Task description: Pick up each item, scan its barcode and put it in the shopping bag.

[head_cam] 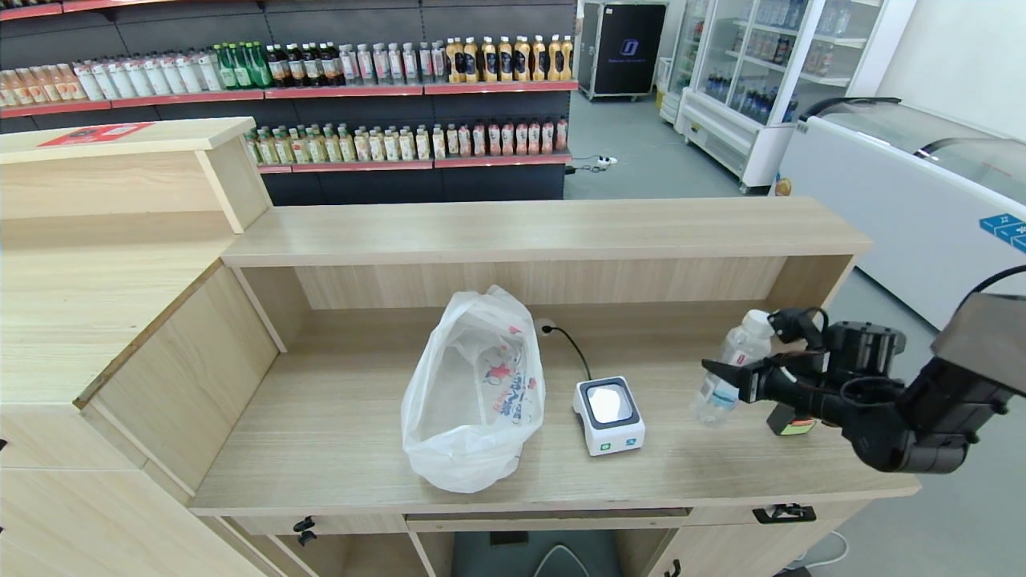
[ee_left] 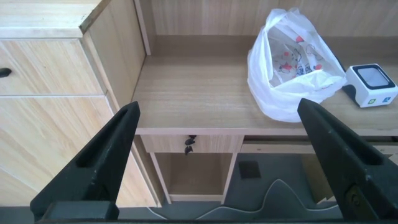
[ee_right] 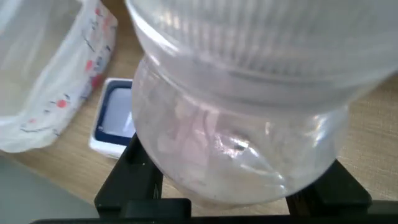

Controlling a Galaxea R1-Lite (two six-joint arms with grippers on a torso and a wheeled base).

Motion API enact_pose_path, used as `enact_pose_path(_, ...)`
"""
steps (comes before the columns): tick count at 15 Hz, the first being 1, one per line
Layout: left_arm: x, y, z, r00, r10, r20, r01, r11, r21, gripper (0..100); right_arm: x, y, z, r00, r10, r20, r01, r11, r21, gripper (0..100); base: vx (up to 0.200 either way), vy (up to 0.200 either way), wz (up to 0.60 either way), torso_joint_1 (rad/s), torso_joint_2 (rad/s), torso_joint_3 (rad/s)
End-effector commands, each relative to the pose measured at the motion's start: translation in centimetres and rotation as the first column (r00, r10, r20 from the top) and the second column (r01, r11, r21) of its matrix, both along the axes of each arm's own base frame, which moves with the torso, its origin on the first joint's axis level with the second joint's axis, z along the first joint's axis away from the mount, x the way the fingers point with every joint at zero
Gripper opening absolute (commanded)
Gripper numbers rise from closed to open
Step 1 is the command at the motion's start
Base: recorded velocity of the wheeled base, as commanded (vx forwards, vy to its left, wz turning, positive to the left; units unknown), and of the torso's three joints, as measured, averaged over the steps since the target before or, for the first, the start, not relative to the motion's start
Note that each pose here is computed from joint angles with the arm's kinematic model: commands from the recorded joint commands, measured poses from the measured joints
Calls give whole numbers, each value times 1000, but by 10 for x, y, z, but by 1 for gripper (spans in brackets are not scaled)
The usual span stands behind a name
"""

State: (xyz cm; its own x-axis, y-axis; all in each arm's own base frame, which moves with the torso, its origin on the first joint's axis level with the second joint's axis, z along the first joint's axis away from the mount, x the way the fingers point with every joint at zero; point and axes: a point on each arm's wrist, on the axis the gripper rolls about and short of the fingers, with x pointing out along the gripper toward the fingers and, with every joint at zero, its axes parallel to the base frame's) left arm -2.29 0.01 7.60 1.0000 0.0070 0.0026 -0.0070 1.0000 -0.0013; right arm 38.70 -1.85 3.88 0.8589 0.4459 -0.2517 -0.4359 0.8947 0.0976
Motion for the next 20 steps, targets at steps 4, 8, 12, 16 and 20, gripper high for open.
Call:
enact_pose_path(4,0,0,0,1000,1,1,-1,1000,0,100,-125,34,217,986,165,-8,-156,950,271,0,0,0,0,0,0,0)
enact_pose_path(8,0,0,0,1000,1,-1,-1,1000,0,100,-157,67,266,957,290,-5,-271,898,347,0,0,0,0,0,0,0)
enact_pose_path(12,0,0,0,1000,1,1,-1,1000,0,100,-180,91,265,914,407,-5,-377,852,362,0,0,0,0,0,0,0)
enact_pose_path(16,0,0,0,1000,1,1,-1,1000,0,100,-201,100,257,882,471,-20,-432,824,368,0,0,0,0,0,0,0)
enact_pose_path(20,0,0,0,1000,1,1,-1,1000,0,100,-219,107,263,837,547,-17,-491,765,416,0,0,0,0,0,0,0)
